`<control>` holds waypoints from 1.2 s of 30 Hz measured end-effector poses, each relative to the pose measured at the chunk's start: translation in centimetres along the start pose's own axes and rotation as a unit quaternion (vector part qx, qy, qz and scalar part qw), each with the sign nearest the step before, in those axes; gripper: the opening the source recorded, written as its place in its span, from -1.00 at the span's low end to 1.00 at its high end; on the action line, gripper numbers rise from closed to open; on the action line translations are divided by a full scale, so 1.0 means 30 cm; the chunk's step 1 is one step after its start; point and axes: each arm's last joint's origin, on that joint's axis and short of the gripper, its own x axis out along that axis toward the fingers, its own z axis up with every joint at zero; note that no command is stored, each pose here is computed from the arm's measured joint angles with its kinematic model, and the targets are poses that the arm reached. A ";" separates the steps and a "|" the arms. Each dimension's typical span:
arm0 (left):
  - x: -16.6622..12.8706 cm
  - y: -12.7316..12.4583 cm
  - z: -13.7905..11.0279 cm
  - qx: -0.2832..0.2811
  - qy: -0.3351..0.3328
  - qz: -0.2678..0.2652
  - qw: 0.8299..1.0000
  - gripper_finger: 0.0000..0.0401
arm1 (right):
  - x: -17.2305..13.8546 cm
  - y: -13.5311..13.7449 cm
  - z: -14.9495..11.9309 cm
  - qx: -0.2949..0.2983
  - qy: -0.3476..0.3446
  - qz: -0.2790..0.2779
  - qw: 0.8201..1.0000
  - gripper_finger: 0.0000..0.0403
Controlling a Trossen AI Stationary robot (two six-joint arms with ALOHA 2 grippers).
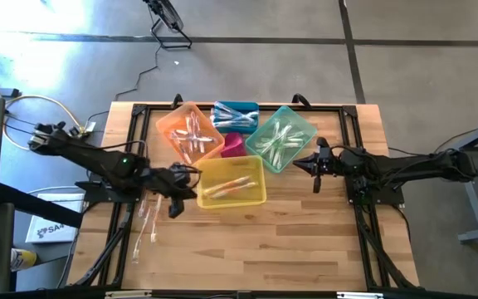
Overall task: Pick & Place Toothbrushes
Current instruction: Put the orange toothbrush into the yellow bin
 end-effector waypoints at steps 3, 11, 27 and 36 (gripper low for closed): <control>0.001 -0.008 -0.028 -0.039 -0.006 -0.035 0.999 -0.99 | 0.005 0.000 -0.001 0.000 0.000 0.000 1.000 -0.98; 0.014 -0.023 -0.023 0.014 -0.027 -0.054 0.998 -0.99 | 0.014 0.002 0.002 0.001 -0.007 0.001 1.000 -0.98; 0.016 -0.043 0.001 -0.030 -0.055 -0.089 0.994 -0.99 | 0.018 0.002 -0.001 0.000 -0.003 0.001 1.000 -0.98; 0.010 -0.058 0.023 -0.034 -0.088 -0.113 0.989 -0.99 | 0.018 0.002 -0.001 0.000 -0.003 0.001 1.000 -0.98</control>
